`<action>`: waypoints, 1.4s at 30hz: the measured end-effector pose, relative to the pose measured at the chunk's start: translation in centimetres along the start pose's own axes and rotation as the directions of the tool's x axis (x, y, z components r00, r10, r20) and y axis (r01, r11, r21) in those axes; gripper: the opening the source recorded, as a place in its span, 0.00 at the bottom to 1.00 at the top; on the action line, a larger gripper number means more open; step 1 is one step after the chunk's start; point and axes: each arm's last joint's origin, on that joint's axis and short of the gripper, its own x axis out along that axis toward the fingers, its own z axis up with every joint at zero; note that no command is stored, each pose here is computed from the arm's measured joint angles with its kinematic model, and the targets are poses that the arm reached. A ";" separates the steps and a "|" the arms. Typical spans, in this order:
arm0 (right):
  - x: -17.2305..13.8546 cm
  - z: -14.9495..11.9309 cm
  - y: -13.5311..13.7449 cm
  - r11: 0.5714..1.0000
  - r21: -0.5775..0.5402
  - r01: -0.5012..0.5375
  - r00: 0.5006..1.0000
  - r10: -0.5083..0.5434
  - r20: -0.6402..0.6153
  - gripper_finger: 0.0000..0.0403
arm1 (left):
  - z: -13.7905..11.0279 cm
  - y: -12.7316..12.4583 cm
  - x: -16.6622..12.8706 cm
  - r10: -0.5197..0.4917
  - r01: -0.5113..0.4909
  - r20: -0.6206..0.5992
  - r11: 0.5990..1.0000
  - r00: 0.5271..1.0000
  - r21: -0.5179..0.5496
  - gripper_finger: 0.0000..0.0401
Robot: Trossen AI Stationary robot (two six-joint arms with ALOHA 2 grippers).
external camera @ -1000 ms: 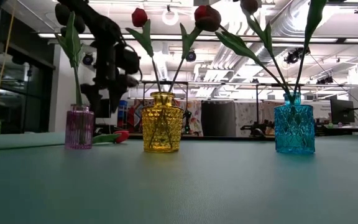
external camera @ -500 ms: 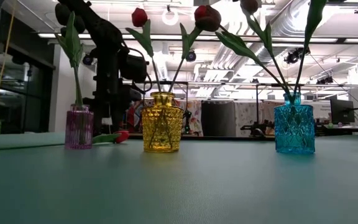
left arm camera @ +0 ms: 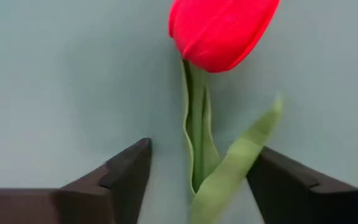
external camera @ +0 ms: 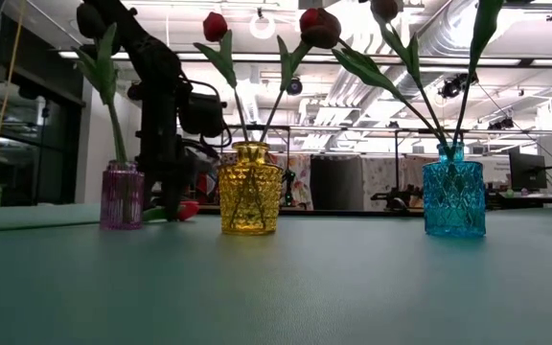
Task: Sort flowers into vase by color
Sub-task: Put the pink flower into the yellow vase
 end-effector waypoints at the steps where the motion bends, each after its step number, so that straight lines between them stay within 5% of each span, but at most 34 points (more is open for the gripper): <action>1: 0.0 0.0 0.0 1.000 0.000 -0.001 1.000 0.001 0.000 0.81 | -0.1 0.0 0.0 0.014 -0.014 0.006 1.000 1.000 0.001 0.55; 7: 0.0 0.0 0.0 1.000 0.000 -0.008 1.000 0.008 -0.003 0.81 | -0.1 -0.1 -0.4 0.044 -0.046 0.057 0.998 0.997 0.035 0.06; 14: 0.0 0.0 0.0 1.000 0.006 -0.010 1.000 0.010 -0.004 0.81 | 1.7 -0.2 -4.1 -0.038 0.032 0.243 0.999 0.969 0.030 0.01; 19: 0.0 0.0 0.0 1.000 0.019 -0.010 1.000 0.010 -0.004 0.81 | 3.7 0.2 -8.4 -0.061 0.057 0.435 0.998 0.898 0.022 0.01; 34: 0.0 0.0 0.1 0.999 0.035 -0.019 1.000 0.019 -0.007 0.81 | 5.9 0.8 -21.6 0.001 0.004 0.874 1.000 0.485 -0.004 0.00; 42: 0.0 0.0 0.1 0.999 0.035 -0.019 1.000 0.020 -0.008 0.81 | 5.0 1.4 -26.9 -0.044 0.145 0.972 0.989 0.229 0.011 0.00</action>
